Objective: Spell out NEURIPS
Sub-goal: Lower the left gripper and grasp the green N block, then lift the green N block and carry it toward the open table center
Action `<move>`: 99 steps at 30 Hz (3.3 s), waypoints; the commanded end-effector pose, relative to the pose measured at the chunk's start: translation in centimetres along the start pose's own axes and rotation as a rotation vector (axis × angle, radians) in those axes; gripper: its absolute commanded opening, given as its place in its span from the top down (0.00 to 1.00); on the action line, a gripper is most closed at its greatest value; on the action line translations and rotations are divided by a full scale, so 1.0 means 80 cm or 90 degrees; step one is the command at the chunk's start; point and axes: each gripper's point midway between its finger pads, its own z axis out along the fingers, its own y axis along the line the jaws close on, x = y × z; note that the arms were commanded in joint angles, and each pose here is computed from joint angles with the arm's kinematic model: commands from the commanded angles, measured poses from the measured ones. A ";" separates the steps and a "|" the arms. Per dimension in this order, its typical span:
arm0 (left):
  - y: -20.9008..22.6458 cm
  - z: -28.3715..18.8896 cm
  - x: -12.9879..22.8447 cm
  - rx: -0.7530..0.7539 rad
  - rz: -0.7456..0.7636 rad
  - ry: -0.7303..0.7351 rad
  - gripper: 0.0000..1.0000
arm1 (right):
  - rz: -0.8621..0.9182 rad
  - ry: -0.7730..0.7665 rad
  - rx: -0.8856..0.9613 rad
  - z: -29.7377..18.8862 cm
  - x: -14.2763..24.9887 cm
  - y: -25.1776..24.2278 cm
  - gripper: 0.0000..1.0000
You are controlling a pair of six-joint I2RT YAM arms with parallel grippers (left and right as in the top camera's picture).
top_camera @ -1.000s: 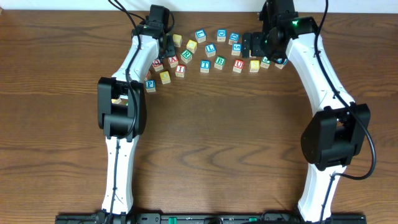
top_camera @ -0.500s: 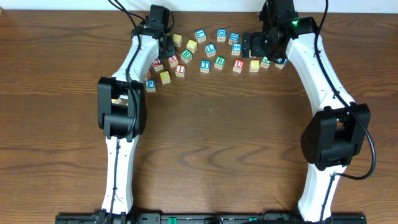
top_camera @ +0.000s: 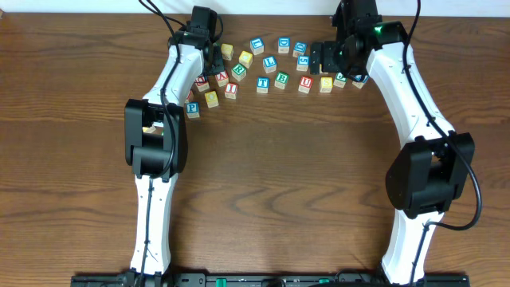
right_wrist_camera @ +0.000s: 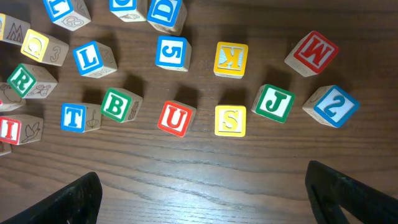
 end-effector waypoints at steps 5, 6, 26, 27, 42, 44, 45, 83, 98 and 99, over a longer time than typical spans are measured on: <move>-0.004 -0.046 -0.027 0.007 0.001 -0.043 0.74 | -0.002 -0.010 -0.001 -0.005 -0.006 0.005 0.01; -0.004 -0.055 -0.032 0.010 0.003 -0.051 0.74 | -0.002 -0.010 -0.001 -0.005 -0.006 0.005 0.01; -0.026 -0.300 -0.005 0.044 0.063 -0.070 0.75 | -0.002 -0.010 -0.001 -0.005 -0.006 0.005 0.01; -0.027 -0.304 0.004 0.041 0.069 -0.055 0.75 | -0.002 -0.010 -0.001 -0.005 -0.006 0.005 0.01; -0.023 -0.317 0.127 -0.008 0.122 0.168 0.75 | -0.002 -0.010 -0.001 -0.005 -0.006 0.005 0.01; -0.019 -0.313 0.138 -0.018 0.121 0.190 0.75 | -0.002 -0.010 -0.001 -0.005 -0.006 0.005 0.01; -0.017 -0.310 0.143 -0.023 0.115 0.200 0.75 | -0.002 -0.010 -0.001 -0.005 -0.006 0.005 0.01; -0.028 -0.151 0.261 -0.069 0.065 0.237 0.80 | -0.002 -0.010 -0.001 -0.005 -0.006 0.005 0.01; -0.027 -0.123 0.272 -0.057 0.051 0.215 0.78 | -0.002 -0.010 -0.001 -0.005 -0.006 0.005 0.01; -0.027 -0.123 0.272 -0.056 0.051 0.214 0.74 | -0.002 -0.010 -0.001 -0.005 -0.006 0.005 0.01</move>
